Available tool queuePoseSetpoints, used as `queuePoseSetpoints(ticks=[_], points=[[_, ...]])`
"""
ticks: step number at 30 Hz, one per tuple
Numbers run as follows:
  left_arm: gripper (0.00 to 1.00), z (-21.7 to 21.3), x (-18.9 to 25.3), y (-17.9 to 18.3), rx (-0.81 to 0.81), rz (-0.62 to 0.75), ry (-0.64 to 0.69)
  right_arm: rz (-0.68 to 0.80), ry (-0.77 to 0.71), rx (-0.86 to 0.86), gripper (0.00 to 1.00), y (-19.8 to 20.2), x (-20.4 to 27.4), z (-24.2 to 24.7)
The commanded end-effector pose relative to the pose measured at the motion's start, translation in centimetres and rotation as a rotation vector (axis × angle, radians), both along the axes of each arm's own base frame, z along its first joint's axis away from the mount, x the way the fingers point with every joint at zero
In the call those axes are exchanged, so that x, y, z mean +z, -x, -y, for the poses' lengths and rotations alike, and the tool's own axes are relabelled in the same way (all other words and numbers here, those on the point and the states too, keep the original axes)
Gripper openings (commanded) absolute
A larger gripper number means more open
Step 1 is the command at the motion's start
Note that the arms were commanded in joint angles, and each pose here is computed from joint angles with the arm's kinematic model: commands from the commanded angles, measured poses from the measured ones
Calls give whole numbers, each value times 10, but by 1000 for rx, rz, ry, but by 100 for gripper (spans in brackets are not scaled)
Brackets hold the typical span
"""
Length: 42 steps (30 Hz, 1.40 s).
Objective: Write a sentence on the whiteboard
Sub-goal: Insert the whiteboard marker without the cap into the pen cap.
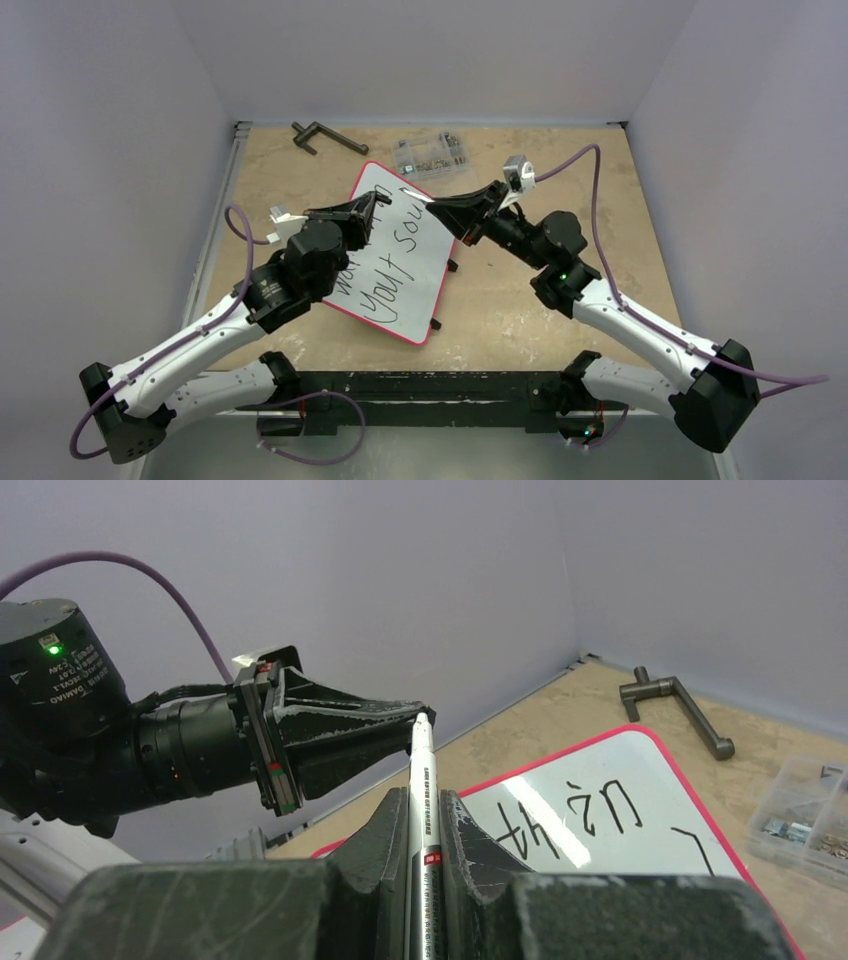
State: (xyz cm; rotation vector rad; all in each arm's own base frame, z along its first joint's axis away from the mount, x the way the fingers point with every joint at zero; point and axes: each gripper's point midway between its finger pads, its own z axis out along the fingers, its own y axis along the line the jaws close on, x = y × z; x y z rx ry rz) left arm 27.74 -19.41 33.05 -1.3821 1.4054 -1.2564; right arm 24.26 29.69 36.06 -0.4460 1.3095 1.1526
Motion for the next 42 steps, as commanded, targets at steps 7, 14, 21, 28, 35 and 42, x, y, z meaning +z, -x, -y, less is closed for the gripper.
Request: queuePoseSetpoints(ticks=[7,14,21,28,35,42], points=[[0,-8,16,-2,33,55,56,33,-9,54,0,4,20,-13],[0,-8,17,-3,37,51,49,42,25,54,0,3,11,-18],[0,-5,14,-5,37,40,41,13,26,49,0,2,8,-18],[0,-4,12,-7,38,36,36,9,32,46,0,1,5,-19],[0,-4,10,-7,39,28,31,4,37,48,0,1,3,-20],[0,0,9,-7,25,22,27,-8,51,44,0,-3,-1,-23]])
